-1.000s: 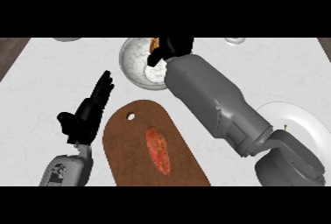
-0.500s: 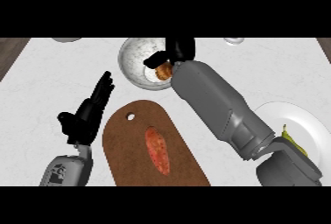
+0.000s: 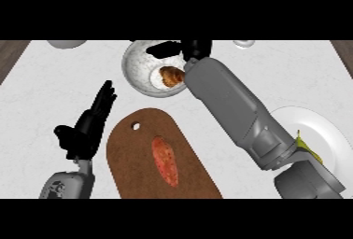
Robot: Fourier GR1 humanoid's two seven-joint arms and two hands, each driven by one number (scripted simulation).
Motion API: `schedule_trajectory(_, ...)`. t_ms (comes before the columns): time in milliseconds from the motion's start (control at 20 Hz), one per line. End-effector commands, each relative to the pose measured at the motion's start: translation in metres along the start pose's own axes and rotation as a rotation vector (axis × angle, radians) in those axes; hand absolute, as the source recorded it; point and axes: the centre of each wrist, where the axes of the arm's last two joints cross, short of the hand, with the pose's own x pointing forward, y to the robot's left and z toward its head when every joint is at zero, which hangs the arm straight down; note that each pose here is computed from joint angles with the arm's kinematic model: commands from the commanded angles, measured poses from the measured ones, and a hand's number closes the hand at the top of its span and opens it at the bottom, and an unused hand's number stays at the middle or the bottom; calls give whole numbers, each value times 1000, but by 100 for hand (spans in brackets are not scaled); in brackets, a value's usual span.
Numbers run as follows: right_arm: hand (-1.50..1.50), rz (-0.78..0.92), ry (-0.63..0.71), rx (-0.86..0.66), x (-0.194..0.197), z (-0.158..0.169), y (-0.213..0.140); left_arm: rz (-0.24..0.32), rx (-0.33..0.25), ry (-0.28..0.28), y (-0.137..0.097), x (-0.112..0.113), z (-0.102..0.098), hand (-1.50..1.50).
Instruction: Pick the croissant from the plate and place it in the bowl
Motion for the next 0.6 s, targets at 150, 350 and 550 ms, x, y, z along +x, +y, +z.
schedule_trajectory(150,-150,-214,37,10,2,-9,-31,-8,45,0,21,-2,-6,0)
schedule_trajectory(350,-150,-236,27,58,-19,13,-29,-1,47,1,7,-6,-7,0)
schedule_trajectory(550,-150,-260,14,122,-57,33,-52,-2,48,10,1,2,4,0)
